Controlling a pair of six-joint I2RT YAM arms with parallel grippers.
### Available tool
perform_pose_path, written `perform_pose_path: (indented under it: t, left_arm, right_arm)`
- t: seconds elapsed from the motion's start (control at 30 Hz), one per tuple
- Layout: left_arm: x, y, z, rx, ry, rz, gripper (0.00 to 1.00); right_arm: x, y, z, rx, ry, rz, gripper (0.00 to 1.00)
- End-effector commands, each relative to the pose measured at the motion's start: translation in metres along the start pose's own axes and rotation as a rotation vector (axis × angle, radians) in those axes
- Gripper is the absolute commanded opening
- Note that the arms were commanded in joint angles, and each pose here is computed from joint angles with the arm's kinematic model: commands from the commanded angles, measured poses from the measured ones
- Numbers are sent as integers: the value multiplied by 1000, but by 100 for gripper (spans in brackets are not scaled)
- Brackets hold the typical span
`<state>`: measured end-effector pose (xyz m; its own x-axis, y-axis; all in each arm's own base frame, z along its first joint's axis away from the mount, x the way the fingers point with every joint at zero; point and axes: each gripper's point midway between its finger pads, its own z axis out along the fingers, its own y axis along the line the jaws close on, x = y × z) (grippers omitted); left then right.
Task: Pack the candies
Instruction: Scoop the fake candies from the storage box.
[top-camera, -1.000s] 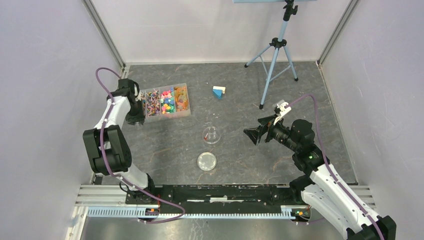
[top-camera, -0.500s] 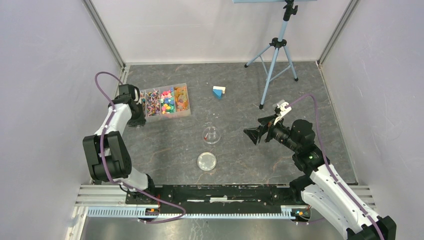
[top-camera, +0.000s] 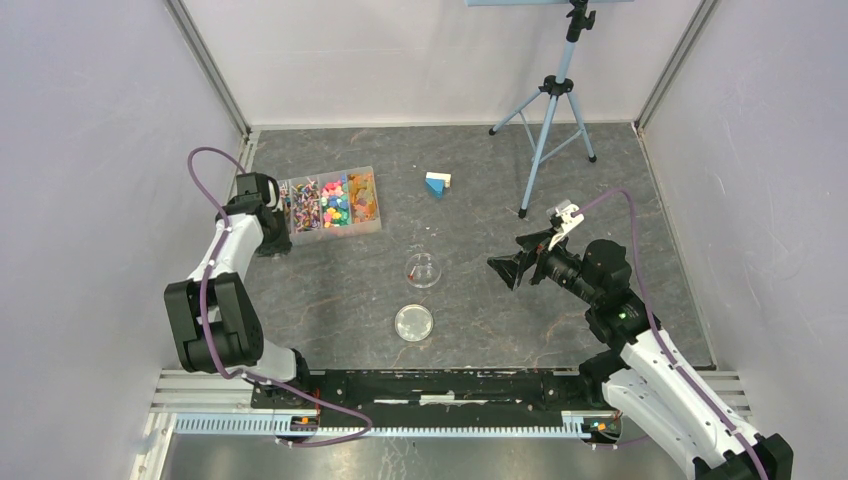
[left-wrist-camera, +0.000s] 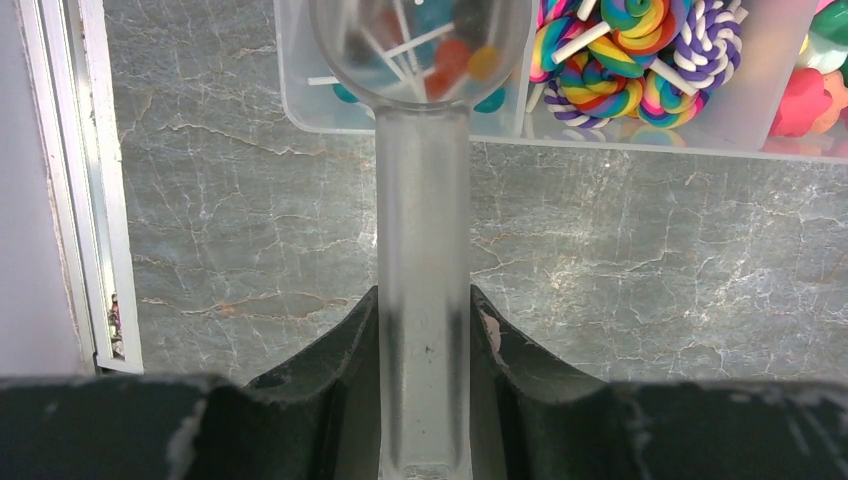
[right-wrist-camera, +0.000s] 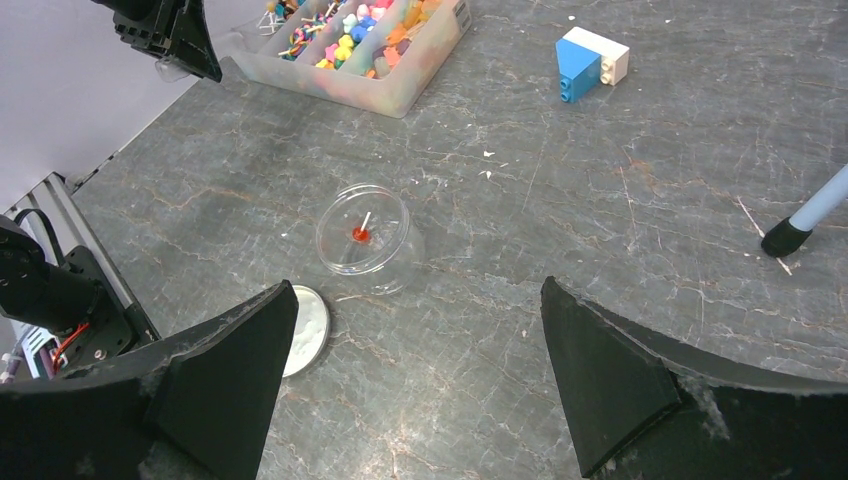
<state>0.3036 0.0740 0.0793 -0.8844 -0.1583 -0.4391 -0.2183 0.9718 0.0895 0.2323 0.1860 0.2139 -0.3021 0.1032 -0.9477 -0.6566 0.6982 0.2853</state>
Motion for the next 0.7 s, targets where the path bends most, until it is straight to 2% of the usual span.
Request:
perform_pose_path:
  t: [0.0,0.67]
  left_arm:
    - [-5,-1,-8,19,-43,16,2]
    - [-7,1,-19,14,-115,17,2]
  right_arm:
    - [-10,4,0,-16,-34,-4,98]
    - [-16,7,-2,-25,-43,-7,98]
